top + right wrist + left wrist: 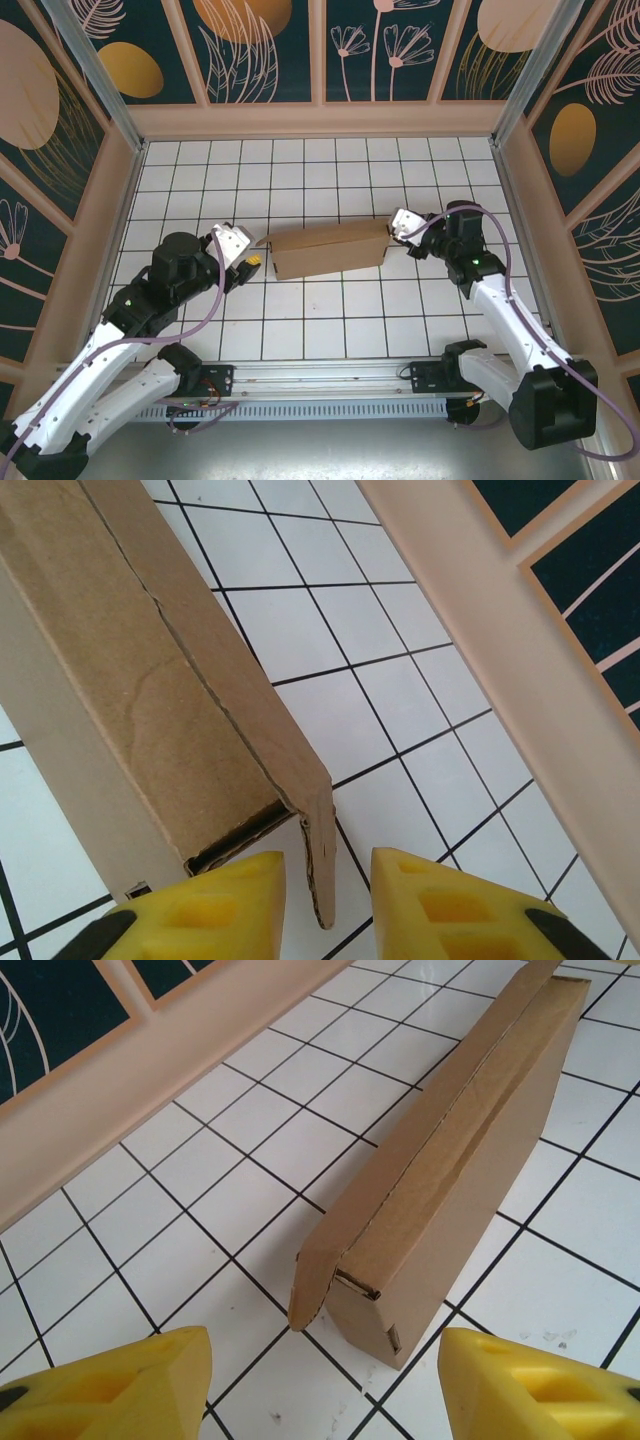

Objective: Fold the paper box

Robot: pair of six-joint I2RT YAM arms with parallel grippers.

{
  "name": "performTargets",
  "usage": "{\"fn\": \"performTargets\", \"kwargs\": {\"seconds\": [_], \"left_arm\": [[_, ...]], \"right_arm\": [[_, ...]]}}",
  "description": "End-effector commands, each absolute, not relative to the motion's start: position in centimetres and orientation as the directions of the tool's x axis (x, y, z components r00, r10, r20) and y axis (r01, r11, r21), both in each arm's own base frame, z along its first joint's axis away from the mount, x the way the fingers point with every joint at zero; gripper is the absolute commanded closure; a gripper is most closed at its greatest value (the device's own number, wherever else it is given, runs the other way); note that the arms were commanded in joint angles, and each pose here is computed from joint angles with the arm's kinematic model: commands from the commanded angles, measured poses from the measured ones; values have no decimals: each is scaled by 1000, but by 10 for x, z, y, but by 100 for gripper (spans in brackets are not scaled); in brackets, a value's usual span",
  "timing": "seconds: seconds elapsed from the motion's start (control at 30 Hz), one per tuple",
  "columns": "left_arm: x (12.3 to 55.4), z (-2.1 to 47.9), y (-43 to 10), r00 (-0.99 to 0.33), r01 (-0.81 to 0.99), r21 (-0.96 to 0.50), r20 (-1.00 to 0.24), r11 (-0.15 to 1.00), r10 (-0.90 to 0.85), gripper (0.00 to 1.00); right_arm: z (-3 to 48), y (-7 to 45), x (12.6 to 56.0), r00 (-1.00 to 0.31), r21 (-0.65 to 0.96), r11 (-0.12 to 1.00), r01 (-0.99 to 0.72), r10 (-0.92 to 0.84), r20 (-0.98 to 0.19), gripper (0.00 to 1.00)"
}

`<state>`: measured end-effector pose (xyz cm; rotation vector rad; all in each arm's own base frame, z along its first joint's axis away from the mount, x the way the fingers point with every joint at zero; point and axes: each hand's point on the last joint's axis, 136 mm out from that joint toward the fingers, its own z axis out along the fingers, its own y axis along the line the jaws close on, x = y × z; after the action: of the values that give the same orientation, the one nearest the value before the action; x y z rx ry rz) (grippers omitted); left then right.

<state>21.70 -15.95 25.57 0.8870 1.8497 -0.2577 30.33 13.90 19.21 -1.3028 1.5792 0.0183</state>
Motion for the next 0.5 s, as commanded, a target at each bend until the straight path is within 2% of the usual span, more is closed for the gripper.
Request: {"fn": "performTargets", "kwargs": {"seconds": [0.0, 0.47], "left_arm": [[220, 257, -161, -189, 670, 224, -870, 707, 455, 39], [220, 246, -160, -213, 677, 232, -847, 699, 487, 48]], "right_arm": [[200, 140, 311, 147, -578, 424, -697, -704, -695, 73], [190, 149, 312, 140, -569, 411, -713, -711, -689, 97]]}}
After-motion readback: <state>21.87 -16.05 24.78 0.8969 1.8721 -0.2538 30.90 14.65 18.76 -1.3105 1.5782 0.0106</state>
